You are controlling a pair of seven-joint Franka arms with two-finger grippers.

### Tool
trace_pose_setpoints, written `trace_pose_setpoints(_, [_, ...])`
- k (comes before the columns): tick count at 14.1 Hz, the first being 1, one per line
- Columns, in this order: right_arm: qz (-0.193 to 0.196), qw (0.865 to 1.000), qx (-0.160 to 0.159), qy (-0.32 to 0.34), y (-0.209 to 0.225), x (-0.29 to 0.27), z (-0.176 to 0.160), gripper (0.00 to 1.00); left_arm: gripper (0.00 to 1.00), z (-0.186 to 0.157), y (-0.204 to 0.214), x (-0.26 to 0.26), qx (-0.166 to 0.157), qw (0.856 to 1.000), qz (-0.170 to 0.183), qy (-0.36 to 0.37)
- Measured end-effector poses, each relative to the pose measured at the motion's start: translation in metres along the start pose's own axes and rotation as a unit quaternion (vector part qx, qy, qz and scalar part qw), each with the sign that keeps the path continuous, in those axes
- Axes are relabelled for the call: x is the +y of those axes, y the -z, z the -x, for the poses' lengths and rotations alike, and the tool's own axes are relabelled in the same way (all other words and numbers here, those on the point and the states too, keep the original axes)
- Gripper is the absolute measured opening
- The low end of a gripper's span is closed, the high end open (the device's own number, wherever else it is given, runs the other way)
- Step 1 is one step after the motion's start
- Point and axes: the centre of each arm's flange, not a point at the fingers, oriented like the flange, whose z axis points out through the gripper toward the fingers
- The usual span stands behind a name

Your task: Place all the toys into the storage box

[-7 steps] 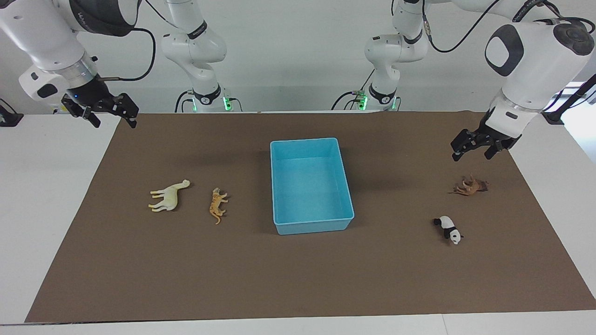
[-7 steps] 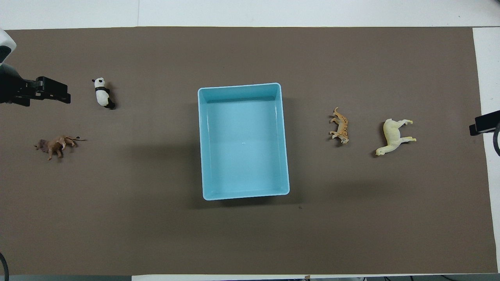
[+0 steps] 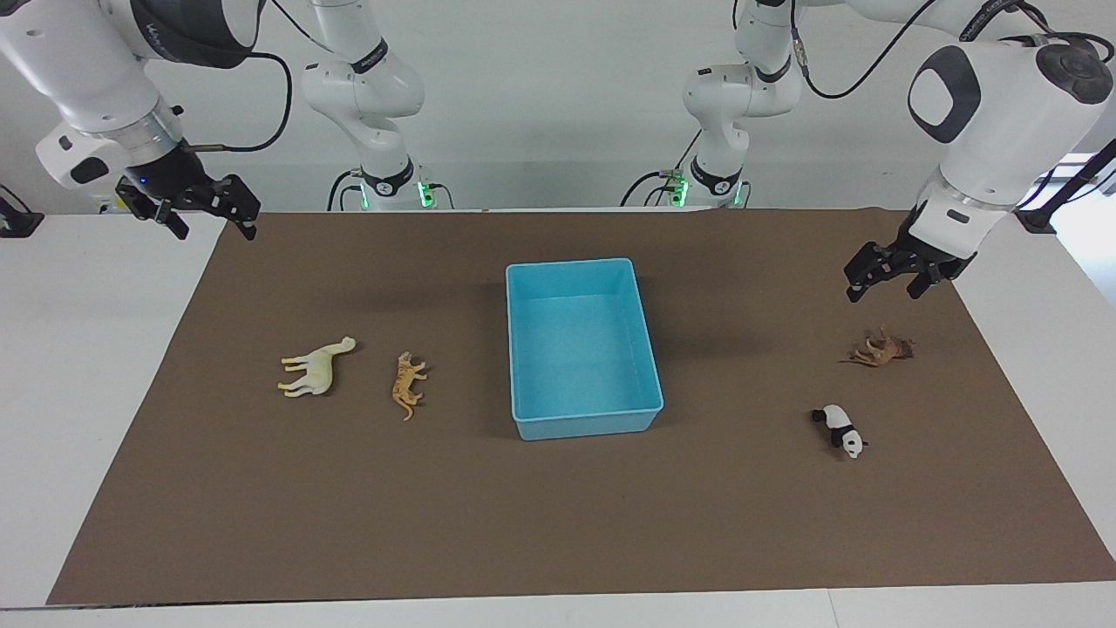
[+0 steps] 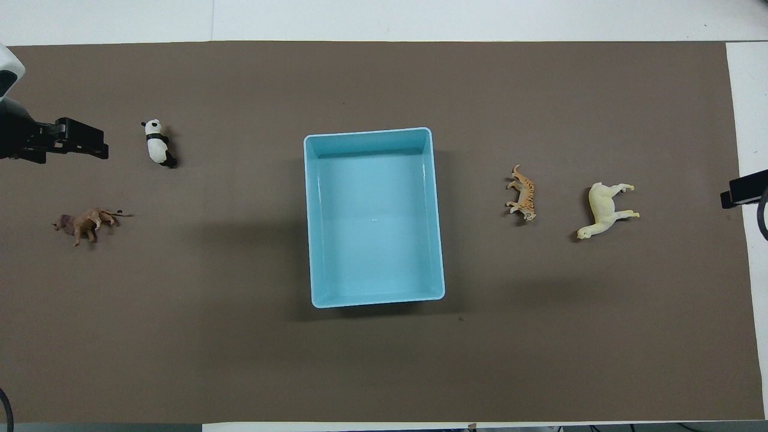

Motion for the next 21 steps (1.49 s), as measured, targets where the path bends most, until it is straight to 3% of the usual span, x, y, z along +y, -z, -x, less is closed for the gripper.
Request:
trace_pose_setpoints(3, [0.0, 1.0, 0.017, 0.007, -0.016, -0.001, 0.005, 1.0, 1.0, 0.0, -0.004, -0.001, -0.001, 1.0, 0.0, 0.004])
trace_pose_setpoints(6, [0.002, 0.999, 0.03, 0.015, -0.026, -0.01, 0.003, 1.0, 1.0, -0.002, -0.024, -0.023, 0.038, 0.999, -0.002, 0.039])
trace_pose_setpoints(10, [0.004, 0.999, 0.03, 0.022, -0.063, -0.015, -0.018, 1.0, 1.0, -0.006, -0.092, -0.042, 0.083, 0.995, -0.005, 0.06])
trace_pose_setpoints(13, [0.006, 0.999, 0.038, 0.023, -0.115, -0.015, -0.043, 1.0, 1.0, -0.028, -0.146, -0.047, 0.119, 0.991, -0.008, 0.062])
trace_pose_setpoints(17, [0.009, 0.999, 0.033, 0.029, -0.187, -0.021, -0.077, 1.0, 1.0, -0.057, -0.193, -0.045, 0.121, 0.991, -0.01, 0.058])
trace_pose_setpoints(21, [0.011, 0.998, 0.043, 0.04, -0.234, -0.034, -0.082, 1.0, 1.0, -0.07, -0.224, -0.044, 0.128, 0.99, -0.011, 0.056])
